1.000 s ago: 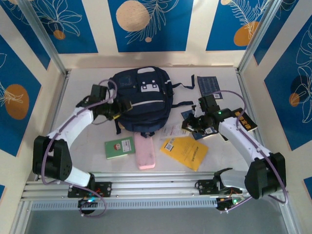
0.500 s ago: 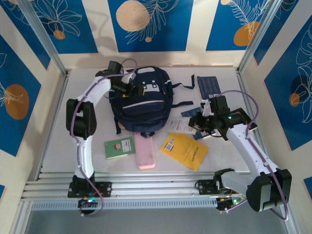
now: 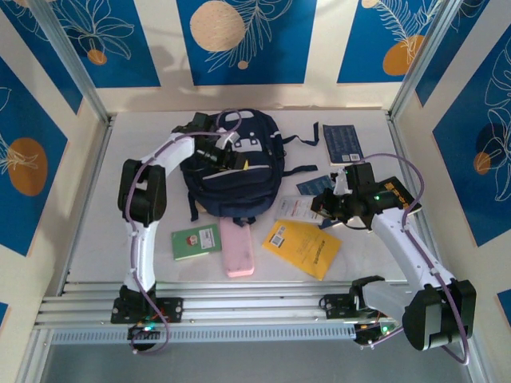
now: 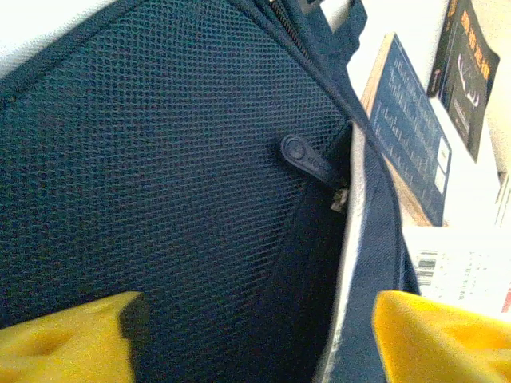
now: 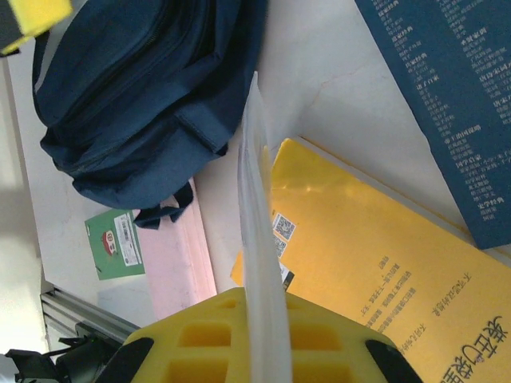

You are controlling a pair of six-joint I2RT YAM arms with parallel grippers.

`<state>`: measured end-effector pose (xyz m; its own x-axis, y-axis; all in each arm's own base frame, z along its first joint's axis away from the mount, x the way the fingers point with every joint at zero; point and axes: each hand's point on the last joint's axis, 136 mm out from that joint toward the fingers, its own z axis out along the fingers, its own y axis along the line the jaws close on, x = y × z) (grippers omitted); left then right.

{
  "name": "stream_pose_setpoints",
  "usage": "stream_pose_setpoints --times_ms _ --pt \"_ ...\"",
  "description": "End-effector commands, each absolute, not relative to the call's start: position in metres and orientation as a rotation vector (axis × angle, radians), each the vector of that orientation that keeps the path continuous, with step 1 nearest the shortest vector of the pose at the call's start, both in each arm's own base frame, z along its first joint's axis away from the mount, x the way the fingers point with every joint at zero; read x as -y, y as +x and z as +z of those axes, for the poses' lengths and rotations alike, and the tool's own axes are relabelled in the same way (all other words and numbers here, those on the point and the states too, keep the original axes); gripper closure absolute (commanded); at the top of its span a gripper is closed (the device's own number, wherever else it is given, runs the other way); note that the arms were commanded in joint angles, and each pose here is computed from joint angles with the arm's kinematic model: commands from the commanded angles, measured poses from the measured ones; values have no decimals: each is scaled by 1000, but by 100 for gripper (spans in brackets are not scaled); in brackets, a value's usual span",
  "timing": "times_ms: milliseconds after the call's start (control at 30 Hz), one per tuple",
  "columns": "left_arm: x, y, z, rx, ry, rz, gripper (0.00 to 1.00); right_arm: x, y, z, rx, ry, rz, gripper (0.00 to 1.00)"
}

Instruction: Pack the student bag

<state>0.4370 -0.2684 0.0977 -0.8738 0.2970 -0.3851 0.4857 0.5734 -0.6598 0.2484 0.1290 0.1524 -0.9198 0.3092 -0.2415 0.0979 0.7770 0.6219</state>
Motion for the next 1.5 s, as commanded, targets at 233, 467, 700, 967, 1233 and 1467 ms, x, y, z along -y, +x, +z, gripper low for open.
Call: stream_pose_setpoints --times_ms 233,467,700,967,1233,1467 --pt "279 396 117 -2544 738 -1199 62 -135 250 145 -2624 295 959 100" --pt "291 383 134 -2506 789 -1265 64 -133 255 140 -2624 344 943 100" --pt "292 374 117 -2586 796 -1286 83 -133 260 136 -2625 371 945 100" --pt "290 389 113 -2633 766 -1203 100 -135 260 137 -2611 361 950 100" --pt "270 450 239 -2331 499 -1144 100 -121 258 151 -2554 408 854 100" --pt "196 491 326 -2133 102 -943 100 -112 258 184 -2478 410 807 100"
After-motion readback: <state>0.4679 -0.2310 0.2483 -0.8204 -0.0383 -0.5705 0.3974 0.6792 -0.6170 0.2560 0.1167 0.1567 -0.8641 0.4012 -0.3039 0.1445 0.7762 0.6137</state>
